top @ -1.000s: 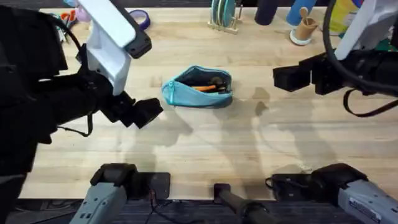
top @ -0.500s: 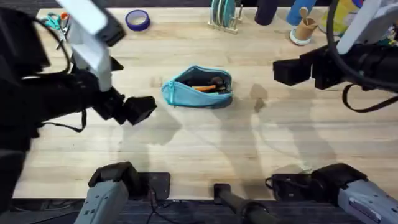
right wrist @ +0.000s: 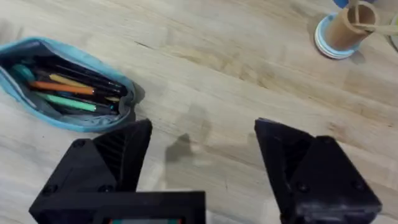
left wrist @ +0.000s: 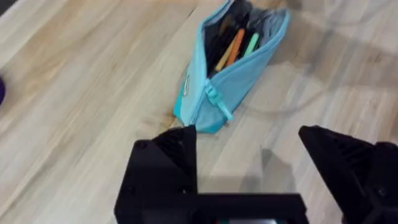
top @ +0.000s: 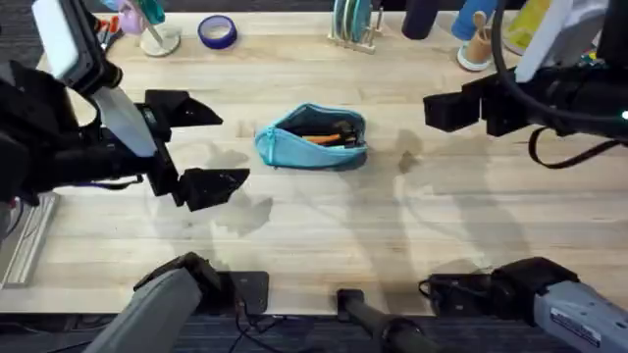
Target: Unzip the bag, pick up the pens from the table one at a time and place them inside, then zip the bag closed.
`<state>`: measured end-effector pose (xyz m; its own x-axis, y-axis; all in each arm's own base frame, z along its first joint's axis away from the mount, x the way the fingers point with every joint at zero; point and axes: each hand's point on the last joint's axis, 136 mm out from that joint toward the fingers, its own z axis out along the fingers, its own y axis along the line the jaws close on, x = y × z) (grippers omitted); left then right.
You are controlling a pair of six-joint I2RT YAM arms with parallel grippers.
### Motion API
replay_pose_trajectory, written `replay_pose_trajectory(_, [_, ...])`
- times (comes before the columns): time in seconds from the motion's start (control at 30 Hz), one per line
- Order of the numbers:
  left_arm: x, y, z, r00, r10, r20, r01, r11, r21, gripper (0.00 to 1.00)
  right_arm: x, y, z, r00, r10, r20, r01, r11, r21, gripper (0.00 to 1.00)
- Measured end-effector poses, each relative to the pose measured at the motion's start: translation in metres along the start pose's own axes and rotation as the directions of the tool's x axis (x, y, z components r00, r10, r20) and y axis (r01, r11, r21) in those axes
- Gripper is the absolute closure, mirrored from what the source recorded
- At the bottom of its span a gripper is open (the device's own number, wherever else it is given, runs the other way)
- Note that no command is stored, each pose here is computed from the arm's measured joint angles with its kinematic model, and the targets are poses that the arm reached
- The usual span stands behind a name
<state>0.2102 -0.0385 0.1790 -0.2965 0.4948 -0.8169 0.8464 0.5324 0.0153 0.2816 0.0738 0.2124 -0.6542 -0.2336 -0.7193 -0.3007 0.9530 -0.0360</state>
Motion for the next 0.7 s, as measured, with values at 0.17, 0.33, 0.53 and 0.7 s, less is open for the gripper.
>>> replay_pose_trajectory(0.17, [0.004,0.006,0.006,1.000,0.007,0.024,-0.008,0.999,0.038,0.008,0.000,0.006,0.000,1.000,0.000,0.001,0.000,0.999,-0.032,0.003])
replay_pose_trajectory(0.33, [0.016,0.008,0.010,1.000,-0.007,-0.009,0.008,0.998,0.065,0.008,-0.001,0.024,-0.002,1.000,0.001,0.008,0.000,0.990,-0.141,0.004])
replay_pose_trajectory(0.53, [0.025,0.007,0.010,0.998,-0.007,-0.059,0.011,0.997,0.075,0.008,-0.001,0.048,-0.007,0.999,0.052,-0.004,-0.051,0.958,-0.280,0.004])
replay_pose_trajectory(0.7, [0.031,0.006,0.010,0.996,-0.001,-0.091,0.008,0.997,0.077,0.008,-0.003,0.072,-0.016,0.984,0.168,-0.055,-0.175,0.894,-0.413,0.004])
